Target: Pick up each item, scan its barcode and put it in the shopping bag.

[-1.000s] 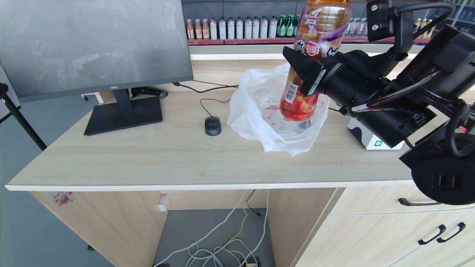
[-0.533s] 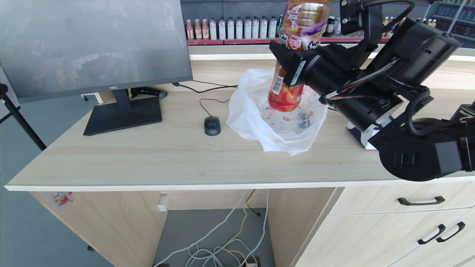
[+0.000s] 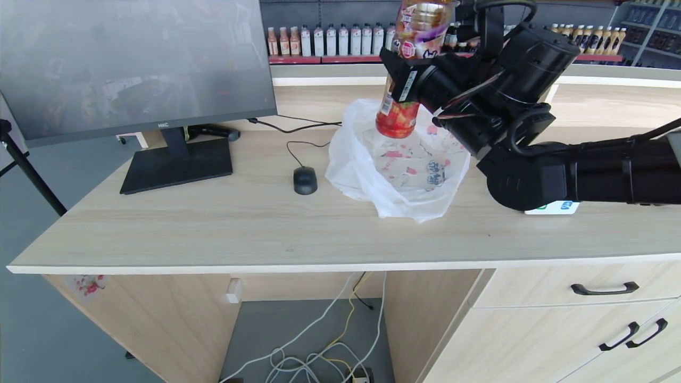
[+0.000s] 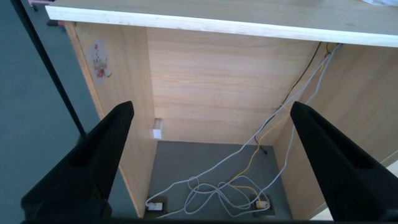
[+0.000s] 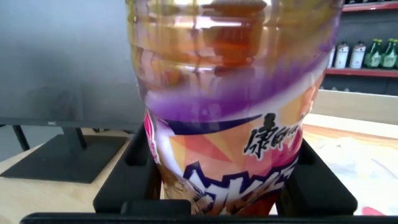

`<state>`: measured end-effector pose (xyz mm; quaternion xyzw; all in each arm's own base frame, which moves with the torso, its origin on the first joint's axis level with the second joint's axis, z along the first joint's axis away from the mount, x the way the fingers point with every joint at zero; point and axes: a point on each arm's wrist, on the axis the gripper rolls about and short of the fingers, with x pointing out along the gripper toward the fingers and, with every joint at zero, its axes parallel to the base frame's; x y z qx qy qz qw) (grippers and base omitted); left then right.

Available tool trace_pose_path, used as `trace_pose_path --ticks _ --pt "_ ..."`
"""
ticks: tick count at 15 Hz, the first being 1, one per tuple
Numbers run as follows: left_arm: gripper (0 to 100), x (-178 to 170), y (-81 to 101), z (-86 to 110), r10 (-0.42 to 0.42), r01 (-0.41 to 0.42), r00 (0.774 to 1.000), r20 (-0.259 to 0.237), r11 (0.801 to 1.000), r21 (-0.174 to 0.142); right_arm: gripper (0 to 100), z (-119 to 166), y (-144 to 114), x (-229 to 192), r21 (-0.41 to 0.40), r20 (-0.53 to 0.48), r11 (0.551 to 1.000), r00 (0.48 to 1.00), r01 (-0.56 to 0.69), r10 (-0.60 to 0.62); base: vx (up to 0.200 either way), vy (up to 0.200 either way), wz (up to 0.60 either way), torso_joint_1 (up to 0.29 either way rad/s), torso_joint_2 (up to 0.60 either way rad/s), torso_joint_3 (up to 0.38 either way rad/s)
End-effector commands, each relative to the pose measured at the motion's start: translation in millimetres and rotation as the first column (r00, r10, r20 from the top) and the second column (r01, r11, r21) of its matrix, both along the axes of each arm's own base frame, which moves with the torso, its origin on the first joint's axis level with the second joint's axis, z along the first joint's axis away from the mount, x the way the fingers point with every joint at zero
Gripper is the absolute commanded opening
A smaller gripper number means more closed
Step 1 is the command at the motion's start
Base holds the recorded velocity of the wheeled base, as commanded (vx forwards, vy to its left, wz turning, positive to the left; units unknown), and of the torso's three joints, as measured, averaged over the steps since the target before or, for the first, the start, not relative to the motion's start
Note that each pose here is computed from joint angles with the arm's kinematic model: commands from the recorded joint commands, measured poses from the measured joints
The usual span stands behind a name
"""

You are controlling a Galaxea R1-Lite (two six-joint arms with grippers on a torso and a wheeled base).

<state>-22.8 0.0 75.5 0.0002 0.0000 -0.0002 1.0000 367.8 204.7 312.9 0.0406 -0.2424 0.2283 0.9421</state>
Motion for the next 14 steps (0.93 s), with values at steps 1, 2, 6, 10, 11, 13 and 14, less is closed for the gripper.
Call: trace_pose_path --ticks 1,2,6,10,11,13,14 --pt "100 0 0.0 0.0 -0.001 0.001 1.0 0.0 1.0 0.0 0 -14 -2 25 0.002 -0.018 1.0 0.999 0.027 -0.027 0.0 0.0 0.0 0.0 0.0 0.0" --pt "100 0 0.0 0.0 0.0 0.0 1.0 0.0 1.0 0.0 0 -18 -3 29 0.003 -0.026 1.0 0.999 0.029 -0.029 0.0 0.0 0.0 0.0 0.0 0.0" --pt "100 0 0.0 0.0 0.0 0.0 1.0 0.0 1.0 0.0 0 -31 -11 42 0.004 -0.055 0.999 0.998 0.039 -0.039 0.0 0.0 0.0 0.0 0.0 0.0" --pt "100 0 0.0 0.0 0.0 0.0 1.0 0.0 1.0 0.0 0 -44 -17 53 0.01 -0.08 0.999 0.996 0.049 -0.048 0.0 0.0 0.0 0.0 0.0 0.0" --pt "100 0 0.0 0.0 0.0 0.0 1.0 0.0 1.0 0.0 0 -47 -18 56 0.008 -0.087 0.999 0.995 0.052 -0.051 0.0 0.0 0.0 0.0 0.0 0.0" --pt "100 0 0.0 0.0 0.0 0.0 1.0 0.0 1.0 0.0 0 -55 -18 61 0.004 -0.096 0.999 0.994 0.049 -0.049 0.0 0.0 0.0 0.0 0.0 0.0" --pt "100 0 0.0 0.0 0.0 0.0 1.0 0.0 1.0 0.0 0 -66 -17 67 -0.001 -0.109 0.999 0.993 0.052 -0.052 0.0 0.0 0.0 0.0 0.0 0.0"
